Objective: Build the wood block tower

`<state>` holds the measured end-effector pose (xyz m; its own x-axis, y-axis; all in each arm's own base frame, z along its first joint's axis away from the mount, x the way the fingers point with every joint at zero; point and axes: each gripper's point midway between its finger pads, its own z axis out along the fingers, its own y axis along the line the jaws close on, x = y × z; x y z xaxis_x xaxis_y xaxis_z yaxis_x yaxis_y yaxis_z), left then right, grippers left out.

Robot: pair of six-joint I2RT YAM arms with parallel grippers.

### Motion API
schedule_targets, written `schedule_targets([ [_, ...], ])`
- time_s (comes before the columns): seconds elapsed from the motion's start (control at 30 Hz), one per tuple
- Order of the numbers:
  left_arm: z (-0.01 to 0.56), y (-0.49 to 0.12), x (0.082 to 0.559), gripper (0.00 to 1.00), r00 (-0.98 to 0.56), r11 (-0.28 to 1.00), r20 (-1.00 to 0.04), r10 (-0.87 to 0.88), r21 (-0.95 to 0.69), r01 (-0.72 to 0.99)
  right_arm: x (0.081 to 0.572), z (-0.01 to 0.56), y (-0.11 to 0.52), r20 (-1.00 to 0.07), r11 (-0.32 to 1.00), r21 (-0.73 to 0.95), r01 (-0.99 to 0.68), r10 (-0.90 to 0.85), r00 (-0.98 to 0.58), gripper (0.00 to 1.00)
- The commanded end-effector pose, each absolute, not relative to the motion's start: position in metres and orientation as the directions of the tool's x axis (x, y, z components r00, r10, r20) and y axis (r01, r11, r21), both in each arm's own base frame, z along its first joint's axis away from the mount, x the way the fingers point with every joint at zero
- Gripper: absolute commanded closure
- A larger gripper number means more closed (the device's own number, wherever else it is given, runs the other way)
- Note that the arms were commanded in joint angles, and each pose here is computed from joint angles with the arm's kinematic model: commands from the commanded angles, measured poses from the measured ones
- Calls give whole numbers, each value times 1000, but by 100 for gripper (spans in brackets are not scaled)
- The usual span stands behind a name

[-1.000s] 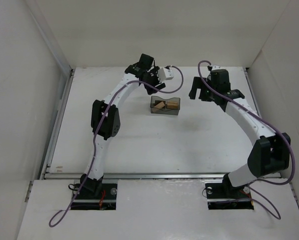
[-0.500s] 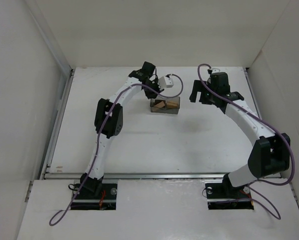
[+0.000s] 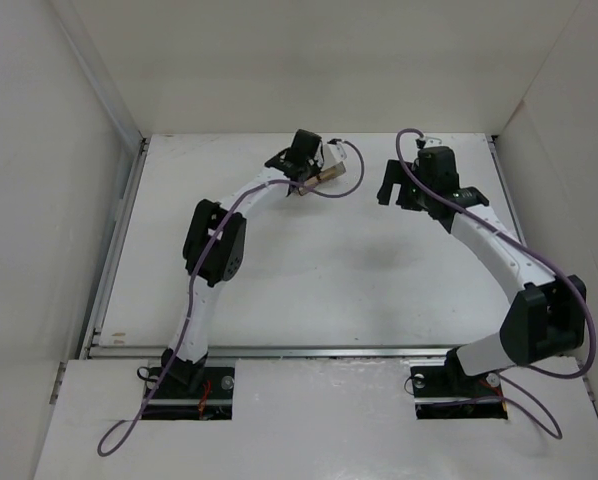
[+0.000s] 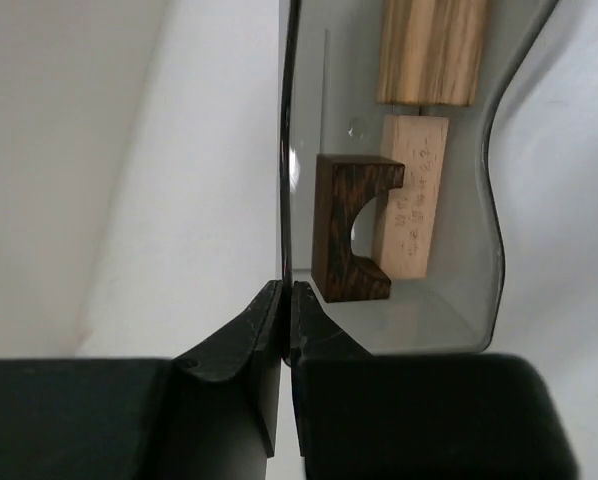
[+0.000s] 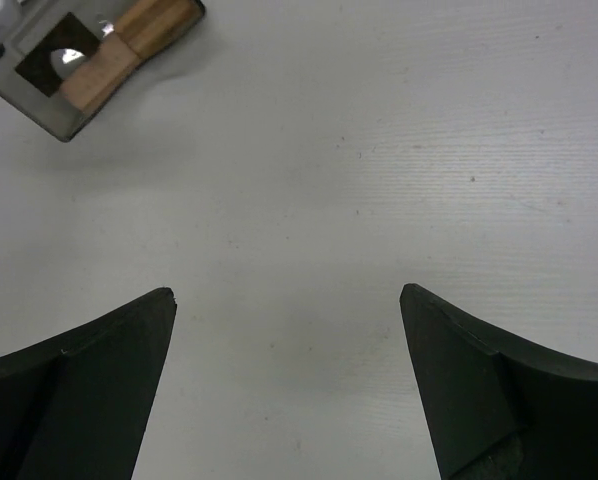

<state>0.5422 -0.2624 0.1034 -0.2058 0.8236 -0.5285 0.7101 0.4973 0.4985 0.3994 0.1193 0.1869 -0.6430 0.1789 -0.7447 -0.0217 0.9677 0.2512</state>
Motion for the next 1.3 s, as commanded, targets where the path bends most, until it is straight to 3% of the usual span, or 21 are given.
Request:
schedule_targets([
  [0.0,185,-221,567,100,-239,513,-459,856,810,284,397,218,112,-795,964,262,35,236,-558,0],
  [0.03,183,-218,566,100,-223,490,-448,866,847,204,394,211,108,-786,966,251,61,241,-570,0],
  [0.07,183,-219,561,100,-203,382,-345,916,906,183,392,221,104,-798,963,259,74,257,-545,0],
  [0.13,172,-210,547,100,-209,309,-281,937,944,115,386,215,98,-791,961,256,109,273,-548,0],
  [0.23,140,-217,528,100,-209,208,-167,963,959,194,378,220,95,-796,957,266,119,288,-533,0],
  [0.3,122,-220,518,100,-225,211,-154,962,942,259,370,219,93,-792,954,273,126,297,-534,0],
  [0.33,115,-229,512,94,-234,269,-207,950,922,279,366,216,92,-789,954,271,127,296,-538,0],
  [0.37,106,-227,506,77,-252,257,-174,952,903,344,364,220,95,-793,954,275,116,294,-533,0],
  [0.47,102,-247,491,47,-253,357,-269,929,829,431,356,215,91,-791,952,276,129,301,-532,0],
  [0.5,102,-248,487,30,-265,362,-261,928,802,476,355,211,91,-787,953,273,131,299,-539,0],
  [0.57,113,-264,482,18,-252,425,-342,905,733,531,353,214,92,-790,952,281,122,302,-534,0],
  [0.63,134,-278,479,0,-267,497,-423,866,667,555,353,214,94,-787,951,287,114,301,-538,0],
  [0.77,177,-278,500,0,-292,639,-598,746,520,567,354,211,99,-784,955,285,81,281,-554,0],
  [0.9,204,-276,518,0,-267,687,-714,647,395,610,358,208,107,-778,961,274,28,239,-581,0],
  [1.1,151,-272,547,0,-350,664,-652,673,322,675,365,206,116,-769,962,274,-10,213,-603,0],
  [1.27,136,-262,566,0,-367,691,-668,647,310,653,368,205,121,-769,962,272,-31,198,-608,0],
])
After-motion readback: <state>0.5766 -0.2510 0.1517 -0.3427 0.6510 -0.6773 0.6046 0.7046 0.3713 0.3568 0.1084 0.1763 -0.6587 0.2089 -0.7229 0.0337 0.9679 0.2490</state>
